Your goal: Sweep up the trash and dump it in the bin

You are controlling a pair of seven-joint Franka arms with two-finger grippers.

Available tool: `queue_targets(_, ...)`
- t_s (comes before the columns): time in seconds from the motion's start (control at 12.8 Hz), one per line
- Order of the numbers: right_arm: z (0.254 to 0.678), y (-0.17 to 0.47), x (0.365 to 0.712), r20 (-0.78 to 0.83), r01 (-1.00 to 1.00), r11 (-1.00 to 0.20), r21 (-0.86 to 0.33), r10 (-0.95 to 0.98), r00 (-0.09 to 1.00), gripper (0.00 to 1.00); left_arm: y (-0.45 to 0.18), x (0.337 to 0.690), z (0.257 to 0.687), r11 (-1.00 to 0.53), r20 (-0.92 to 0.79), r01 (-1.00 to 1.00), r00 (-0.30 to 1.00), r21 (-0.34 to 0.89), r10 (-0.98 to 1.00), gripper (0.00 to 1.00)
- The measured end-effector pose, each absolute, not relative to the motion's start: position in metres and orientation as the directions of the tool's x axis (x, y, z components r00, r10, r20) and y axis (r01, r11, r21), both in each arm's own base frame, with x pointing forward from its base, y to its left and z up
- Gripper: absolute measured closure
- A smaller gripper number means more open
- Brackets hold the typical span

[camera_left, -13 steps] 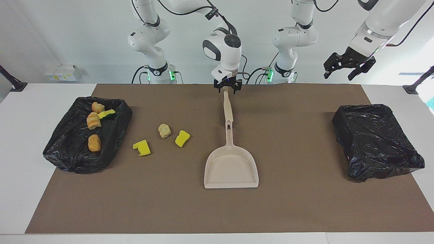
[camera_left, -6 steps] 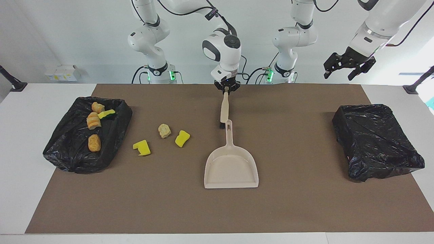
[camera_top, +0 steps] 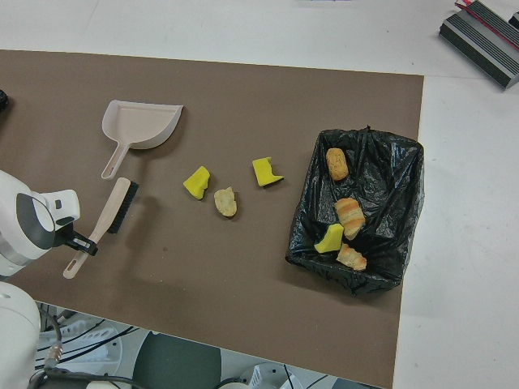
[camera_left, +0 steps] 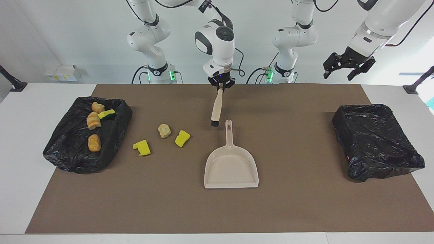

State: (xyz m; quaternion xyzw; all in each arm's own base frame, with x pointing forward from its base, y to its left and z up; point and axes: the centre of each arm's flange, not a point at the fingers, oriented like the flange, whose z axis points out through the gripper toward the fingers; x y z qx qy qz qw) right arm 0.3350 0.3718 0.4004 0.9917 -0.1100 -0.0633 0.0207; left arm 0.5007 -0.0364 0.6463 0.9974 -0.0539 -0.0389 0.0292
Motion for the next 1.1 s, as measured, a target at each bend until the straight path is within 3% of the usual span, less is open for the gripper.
queue_targets(0.39, 0.423, 0.288, 0.391, -0.159, -0.219, -0.974, 0.065, -0.227, 0.961, 0.74, -0.119, 0.521, 0.637, -0.992, 0.108, -0.104, 0.989, 0.071, -0.096, 0.0)
queue_targets(0.7, 0.416, 0.208, 0.44, -0.163, -0.24, -0.968, 0.075, -0.249, 0.955, 0.74, -0.235, 0.531, 0.573, -0.99, 0.094, -0.095, 0.992, 0.106, -0.085, 0.0)
queue_targets(1.1, 0.4, 0.08, 0.481, -0.131, -0.207, -0.95, 0.233, -0.241, 0.962, 0.74, -0.363, 0.523, 0.462, -0.993, 0.055, -0.066, 0.997, 0.095, -0.061, 0.0)
